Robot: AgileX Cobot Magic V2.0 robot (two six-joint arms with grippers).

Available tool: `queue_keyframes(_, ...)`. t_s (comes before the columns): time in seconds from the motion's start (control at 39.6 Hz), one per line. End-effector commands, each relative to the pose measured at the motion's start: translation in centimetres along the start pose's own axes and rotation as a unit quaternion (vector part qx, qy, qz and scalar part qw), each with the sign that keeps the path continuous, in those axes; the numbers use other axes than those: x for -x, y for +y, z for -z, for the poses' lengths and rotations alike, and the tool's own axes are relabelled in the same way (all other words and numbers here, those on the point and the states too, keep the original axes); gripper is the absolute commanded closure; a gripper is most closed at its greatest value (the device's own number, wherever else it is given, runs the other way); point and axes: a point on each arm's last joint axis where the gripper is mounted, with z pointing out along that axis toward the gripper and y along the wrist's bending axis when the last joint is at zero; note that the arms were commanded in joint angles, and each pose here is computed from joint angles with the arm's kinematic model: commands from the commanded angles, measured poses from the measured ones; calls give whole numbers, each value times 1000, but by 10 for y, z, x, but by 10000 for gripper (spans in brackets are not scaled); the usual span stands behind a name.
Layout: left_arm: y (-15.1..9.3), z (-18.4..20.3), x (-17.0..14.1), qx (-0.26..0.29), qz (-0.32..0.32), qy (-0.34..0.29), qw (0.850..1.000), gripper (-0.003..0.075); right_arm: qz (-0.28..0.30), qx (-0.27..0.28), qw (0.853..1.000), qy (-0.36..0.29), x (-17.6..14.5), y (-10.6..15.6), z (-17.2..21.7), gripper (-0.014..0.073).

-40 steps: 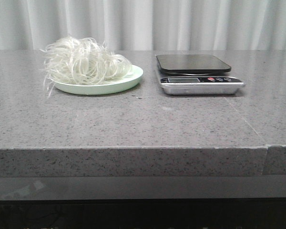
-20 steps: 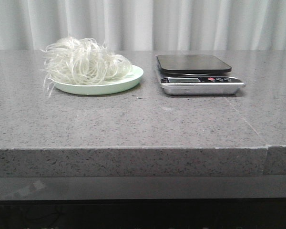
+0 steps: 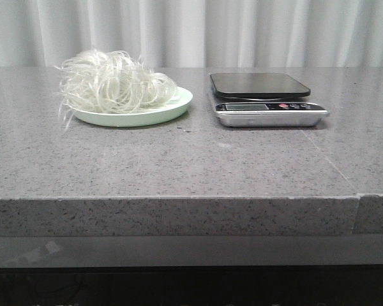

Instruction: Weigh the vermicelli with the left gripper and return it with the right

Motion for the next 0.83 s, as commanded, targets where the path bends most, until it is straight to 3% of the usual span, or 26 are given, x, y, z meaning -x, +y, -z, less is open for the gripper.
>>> queue_keyframes(0.0,0,1,-3,2,5,-37,999,565,5,-3,998,-65,12,0,2,437)
queue_keyframes(0.81,0,1,-3,2,5,-37,999,565,5,-3,997,-74,14,0,2,437)
